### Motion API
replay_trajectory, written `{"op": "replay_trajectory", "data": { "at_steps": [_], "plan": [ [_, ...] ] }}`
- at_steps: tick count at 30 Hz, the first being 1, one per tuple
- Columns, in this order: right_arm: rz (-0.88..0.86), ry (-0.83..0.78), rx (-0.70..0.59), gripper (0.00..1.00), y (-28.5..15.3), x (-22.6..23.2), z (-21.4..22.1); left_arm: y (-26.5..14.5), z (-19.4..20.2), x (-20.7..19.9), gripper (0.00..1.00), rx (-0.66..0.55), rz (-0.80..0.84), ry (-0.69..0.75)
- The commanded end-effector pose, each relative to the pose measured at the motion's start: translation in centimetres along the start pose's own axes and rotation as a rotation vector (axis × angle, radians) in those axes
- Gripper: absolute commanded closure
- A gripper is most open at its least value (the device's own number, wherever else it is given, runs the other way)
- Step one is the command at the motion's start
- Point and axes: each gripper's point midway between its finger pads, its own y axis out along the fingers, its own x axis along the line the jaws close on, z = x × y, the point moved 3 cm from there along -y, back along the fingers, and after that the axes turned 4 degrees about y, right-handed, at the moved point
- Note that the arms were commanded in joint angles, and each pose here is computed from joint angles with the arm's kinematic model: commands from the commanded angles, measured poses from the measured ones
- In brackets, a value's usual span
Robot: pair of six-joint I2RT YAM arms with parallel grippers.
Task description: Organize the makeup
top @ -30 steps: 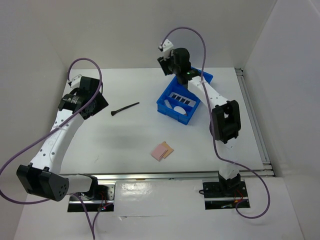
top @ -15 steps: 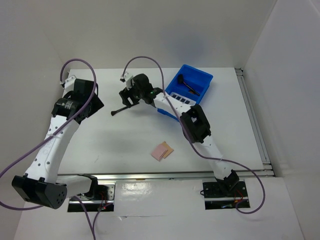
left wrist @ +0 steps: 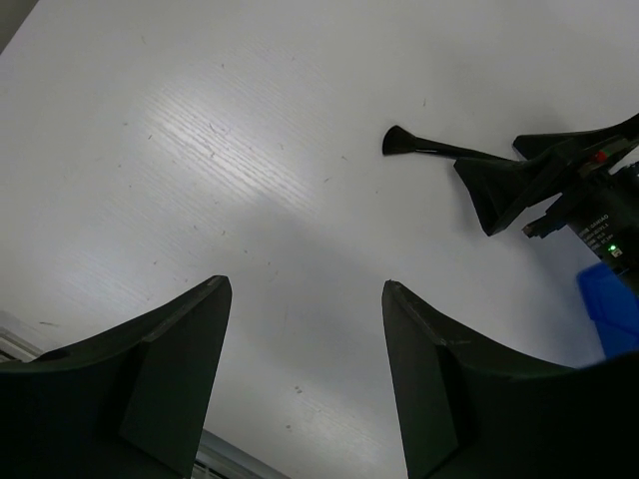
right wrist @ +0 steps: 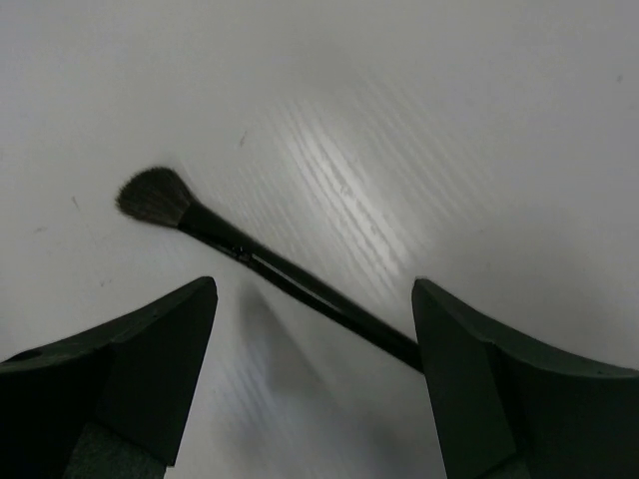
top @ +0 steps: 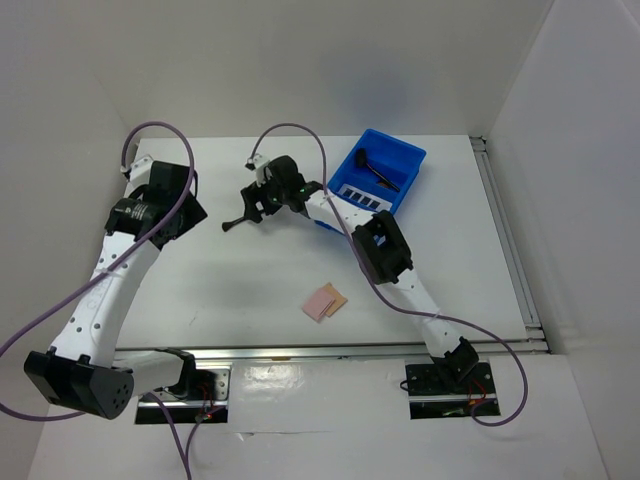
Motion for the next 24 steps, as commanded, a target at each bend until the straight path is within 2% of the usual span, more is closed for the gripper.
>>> {"op": "replay_trajectory", "data": {
  "at_steps": [1,6,9,13,17,19,20,24],
  "plan": [
    [-0.107,0.039,0.052,0.13,-1.8,2.4,-0.1,-0.2,-0.1,0.7,0.25,-0.023,-0.013,-0.01],
    [-0.144,0.108,0.189,0.13,-2.7,2.5,3.8,-0.4,-0.1,0.6,0.25,-0.022,0.0,-0.014],
    [-0.145,0.091,0.196,0.17,-3.3,2.6,3.9,-0.4,-0.1,0.6,0.25,-0.022,0.0,-0.014],
    [-0.022,-0.002,0.195,0.21,-4.1,2.3,3.4,-0.5,0.0,0.8,0.25,-0.022,0.0,-0.014],
    [0.096,-0.093,0.211,0.31,-4.1,1.6,3.7,-0.5,0.0,0.5,0.25,-0.022,0.012,-0.018],
    [0.148,-0.142,0.232,0.42,-4.1,1.6,4.6,-0.5,0.0,0.6,0.25,-0.023,0.012,-0.009],
    [0.174,-0.159,0.233,0.45,-4.4,1.2,4.4,-0.5,0.0,0.6,0.25,-0.023,0.012,-0.009],
    [0.193,-0.218,0.273,0.57,-4.6,2.3,6.3,-0.5,0.0,0.6,0.25,-0.023,0.012,-0.009]
  ]
}}
